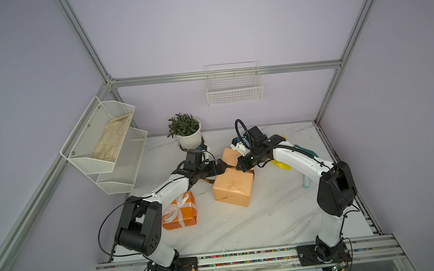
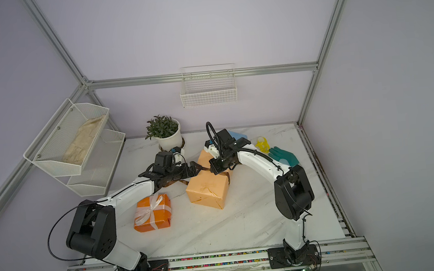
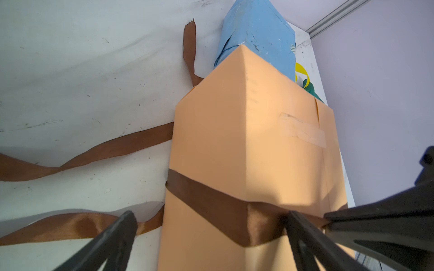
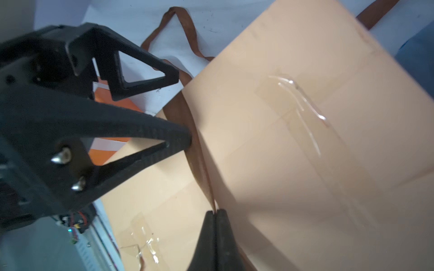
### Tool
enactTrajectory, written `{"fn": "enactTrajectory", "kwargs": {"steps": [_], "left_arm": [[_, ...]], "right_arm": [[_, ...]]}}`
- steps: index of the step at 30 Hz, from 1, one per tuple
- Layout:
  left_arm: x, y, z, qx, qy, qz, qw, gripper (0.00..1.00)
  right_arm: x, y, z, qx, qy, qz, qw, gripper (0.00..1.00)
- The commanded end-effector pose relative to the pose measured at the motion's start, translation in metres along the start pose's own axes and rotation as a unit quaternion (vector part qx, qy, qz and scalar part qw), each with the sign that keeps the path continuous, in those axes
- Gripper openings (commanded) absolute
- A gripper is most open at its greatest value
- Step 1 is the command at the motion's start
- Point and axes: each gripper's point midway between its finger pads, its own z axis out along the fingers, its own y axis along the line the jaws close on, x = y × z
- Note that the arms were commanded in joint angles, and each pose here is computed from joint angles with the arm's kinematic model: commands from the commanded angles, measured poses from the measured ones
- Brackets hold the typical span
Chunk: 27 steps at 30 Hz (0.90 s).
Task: Untie the ribbon bows on the gift boxes
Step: Pull the ribbon from the gift box.
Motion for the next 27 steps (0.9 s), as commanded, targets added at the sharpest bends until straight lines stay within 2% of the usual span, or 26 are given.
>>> {"fn": "enactTrajectory", "kwargs": {"steps": [1,7,11,17,27], "left_arm": [[-0.022,-0.018,-0.024,0.019,-0.043,0.017,0.999,1.00],[-0.016,-0.014,-0.028,0.012,-0.043,0.018,0.999,1.00],[-0.013,-0.020,-0.038,0.025,-0.046,0.018,0.998,1.00],[-0.004,-0.019,-0.035,0.027,-0.034,0.037,0.998,1.00],[-0.020,-0.026,-0.009,0.038,-0.012,0.066,0.997,1.00]], "right_arm": [[-0.019,0.027,-0.023,-0.134,-0.053,0.075,0.987,0.00],[-0.025,0.031,-0.032,-0.223,-0.087,0.127,0.963,0.00],[-0.027,0.024,-0.036,-0.255,-0.105,0.159,0.948,0.00],[-0.034,0.028,-0.046,-0.265,-0.125,0.155,0.943,0.00],[-0.039,0.037,-0.060,-0.280,-0.134,0.150,0.939,0.00]]}}
